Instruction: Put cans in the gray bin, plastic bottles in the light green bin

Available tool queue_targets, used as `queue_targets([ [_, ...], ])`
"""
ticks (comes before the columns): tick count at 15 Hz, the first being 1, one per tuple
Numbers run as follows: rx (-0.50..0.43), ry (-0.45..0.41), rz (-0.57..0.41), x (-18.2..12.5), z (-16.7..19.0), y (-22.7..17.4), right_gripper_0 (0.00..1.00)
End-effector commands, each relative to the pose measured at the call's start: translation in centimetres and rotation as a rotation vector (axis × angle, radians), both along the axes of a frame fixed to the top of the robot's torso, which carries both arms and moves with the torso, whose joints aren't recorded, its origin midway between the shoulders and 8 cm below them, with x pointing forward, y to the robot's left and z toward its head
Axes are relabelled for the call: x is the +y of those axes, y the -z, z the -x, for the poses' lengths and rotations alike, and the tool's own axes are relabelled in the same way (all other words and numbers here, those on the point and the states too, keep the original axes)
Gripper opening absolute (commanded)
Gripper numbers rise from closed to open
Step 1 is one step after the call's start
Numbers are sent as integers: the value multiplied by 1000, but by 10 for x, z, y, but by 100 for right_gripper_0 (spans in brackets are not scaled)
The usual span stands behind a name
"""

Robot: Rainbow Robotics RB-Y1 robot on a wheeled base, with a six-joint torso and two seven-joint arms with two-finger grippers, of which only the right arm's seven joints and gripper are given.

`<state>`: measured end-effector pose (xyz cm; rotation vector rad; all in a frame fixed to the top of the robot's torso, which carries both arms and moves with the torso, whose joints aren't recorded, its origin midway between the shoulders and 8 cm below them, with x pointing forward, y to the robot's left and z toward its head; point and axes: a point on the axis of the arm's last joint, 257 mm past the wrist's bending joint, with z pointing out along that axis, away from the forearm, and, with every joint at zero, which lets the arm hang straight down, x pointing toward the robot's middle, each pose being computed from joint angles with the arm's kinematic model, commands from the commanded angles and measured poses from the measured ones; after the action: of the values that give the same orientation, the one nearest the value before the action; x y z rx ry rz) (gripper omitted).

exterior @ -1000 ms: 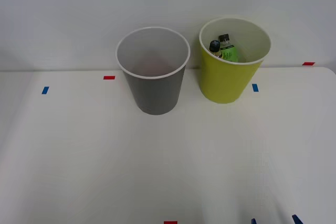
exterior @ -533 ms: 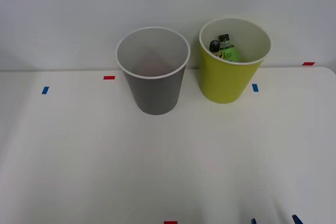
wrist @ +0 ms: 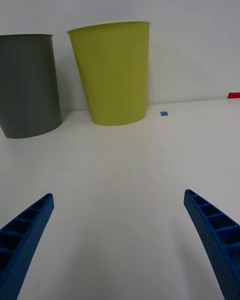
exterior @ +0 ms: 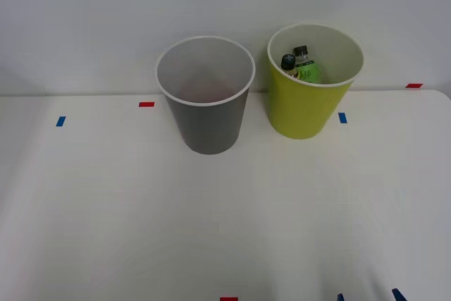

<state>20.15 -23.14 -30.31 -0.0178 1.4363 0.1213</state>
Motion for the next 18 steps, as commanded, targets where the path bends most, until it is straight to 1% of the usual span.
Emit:
queue_targets([
  [1, 0, 0, 0, 0, 0, 0, 89],
  [18, 0, 0, 0, 0, 0, 0, 89],
])
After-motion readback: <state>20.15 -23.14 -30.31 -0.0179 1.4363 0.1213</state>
